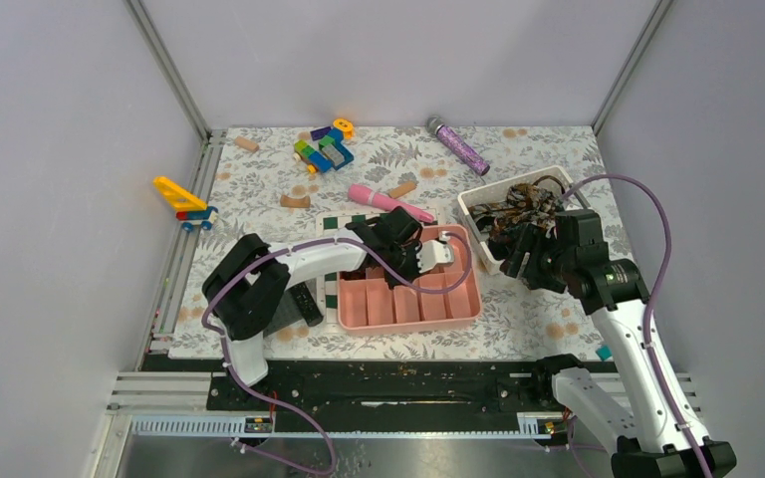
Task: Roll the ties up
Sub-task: Pick up the storage box at the center of the board.
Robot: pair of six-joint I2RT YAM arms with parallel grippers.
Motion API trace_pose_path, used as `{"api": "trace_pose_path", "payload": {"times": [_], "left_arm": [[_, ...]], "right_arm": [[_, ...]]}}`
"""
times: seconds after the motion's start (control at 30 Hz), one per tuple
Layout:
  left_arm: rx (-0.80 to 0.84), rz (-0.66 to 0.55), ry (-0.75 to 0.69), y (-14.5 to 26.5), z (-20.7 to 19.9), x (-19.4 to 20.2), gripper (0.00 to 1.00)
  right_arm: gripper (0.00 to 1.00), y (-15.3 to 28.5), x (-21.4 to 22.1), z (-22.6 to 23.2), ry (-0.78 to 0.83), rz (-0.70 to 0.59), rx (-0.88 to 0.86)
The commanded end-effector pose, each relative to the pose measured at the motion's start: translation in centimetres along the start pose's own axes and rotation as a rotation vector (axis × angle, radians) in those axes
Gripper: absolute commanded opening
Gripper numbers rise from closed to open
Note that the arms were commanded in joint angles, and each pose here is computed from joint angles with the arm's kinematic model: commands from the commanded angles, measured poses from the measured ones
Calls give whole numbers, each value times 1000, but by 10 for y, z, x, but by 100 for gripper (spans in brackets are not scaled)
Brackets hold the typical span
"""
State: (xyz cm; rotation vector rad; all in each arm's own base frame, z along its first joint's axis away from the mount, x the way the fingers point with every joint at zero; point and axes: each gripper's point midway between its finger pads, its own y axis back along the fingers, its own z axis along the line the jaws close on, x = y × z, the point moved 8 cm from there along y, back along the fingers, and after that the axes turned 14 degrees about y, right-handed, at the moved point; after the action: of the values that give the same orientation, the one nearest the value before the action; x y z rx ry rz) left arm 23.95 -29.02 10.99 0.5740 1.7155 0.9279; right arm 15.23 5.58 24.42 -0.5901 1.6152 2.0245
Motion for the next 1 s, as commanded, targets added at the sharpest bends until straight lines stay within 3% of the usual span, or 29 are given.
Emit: {"api": "trace_pose_path", "payload": {"times": [0.0, 0.4, 0.6, 0.97], "left_arm": [[-111, -90, 18, 44, 6, -38, 0], [-296, -321, 139, 153, 36, -81, 0], [-526, -380, 325, 205, 101, -67, 0], [-923, -400, 648, 272, 226, -6, 0]], "right_arm": [[75, 5, -2, 1, -21, -40, -15], [77, 16, -11, 6, -75, -136, -36], [78, 12, -7, 7, -93, -118, -56], [78, 3, -6, 12, -107, -76, -103]]}}
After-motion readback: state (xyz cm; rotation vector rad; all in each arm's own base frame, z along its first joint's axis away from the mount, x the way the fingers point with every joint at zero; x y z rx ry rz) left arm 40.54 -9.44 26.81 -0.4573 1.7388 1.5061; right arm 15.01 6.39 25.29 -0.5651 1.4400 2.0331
